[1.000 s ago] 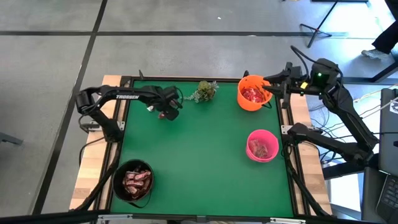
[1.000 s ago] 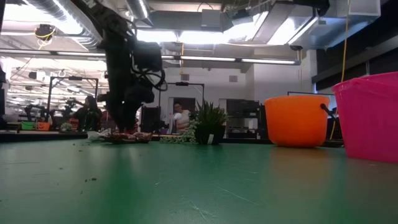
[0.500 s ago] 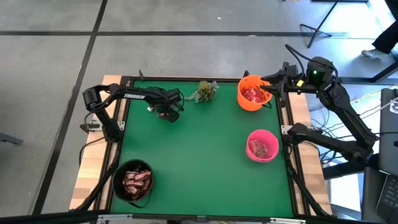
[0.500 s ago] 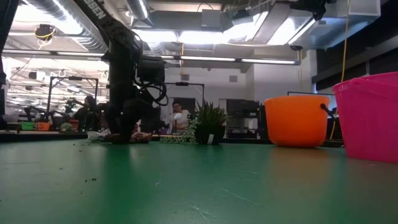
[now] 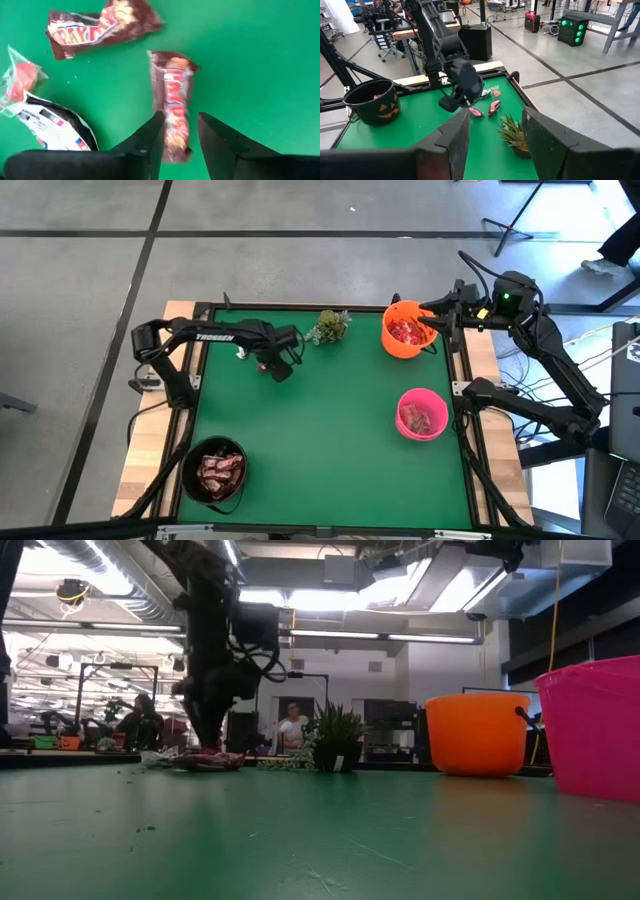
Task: Sort candy
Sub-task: Put the brown chocolate bar into the black bucket
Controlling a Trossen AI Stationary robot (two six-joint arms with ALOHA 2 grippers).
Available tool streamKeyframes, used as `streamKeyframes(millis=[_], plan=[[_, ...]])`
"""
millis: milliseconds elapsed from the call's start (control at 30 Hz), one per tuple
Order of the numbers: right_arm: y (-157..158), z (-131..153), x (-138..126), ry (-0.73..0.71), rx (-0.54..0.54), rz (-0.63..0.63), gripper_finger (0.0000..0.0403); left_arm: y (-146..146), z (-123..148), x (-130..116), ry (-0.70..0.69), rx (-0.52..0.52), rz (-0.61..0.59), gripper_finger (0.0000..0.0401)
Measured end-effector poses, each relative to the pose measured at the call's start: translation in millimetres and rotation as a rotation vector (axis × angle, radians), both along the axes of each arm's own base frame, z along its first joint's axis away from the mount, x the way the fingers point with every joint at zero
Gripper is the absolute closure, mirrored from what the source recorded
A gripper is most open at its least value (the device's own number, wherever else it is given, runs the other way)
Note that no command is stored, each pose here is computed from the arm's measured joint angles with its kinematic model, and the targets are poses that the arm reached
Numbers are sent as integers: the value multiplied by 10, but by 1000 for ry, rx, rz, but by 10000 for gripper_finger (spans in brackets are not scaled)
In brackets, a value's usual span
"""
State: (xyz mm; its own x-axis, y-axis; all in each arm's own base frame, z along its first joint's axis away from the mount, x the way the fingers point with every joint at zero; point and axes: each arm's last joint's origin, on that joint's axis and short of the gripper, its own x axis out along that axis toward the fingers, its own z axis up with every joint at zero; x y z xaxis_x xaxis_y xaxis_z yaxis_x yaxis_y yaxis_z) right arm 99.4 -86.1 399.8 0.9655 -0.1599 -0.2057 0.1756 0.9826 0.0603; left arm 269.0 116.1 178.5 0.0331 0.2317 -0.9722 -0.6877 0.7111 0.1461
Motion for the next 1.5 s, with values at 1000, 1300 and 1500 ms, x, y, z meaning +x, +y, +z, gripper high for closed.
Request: streamKeyframes(millis=[1000, 1300, 1500], plan=[[10, -22, -2, 9, 44, 19, 226, 225, -306, -46, 15, -91, 6, 173], [12, -31, -4, 16, 50, 19, 226, 198, -404, -120, 15, -131, 4, 239], [12, -30, -3, 16, 49, 19, 226, 194, -379, -111, 22, -138, -7, 316]])
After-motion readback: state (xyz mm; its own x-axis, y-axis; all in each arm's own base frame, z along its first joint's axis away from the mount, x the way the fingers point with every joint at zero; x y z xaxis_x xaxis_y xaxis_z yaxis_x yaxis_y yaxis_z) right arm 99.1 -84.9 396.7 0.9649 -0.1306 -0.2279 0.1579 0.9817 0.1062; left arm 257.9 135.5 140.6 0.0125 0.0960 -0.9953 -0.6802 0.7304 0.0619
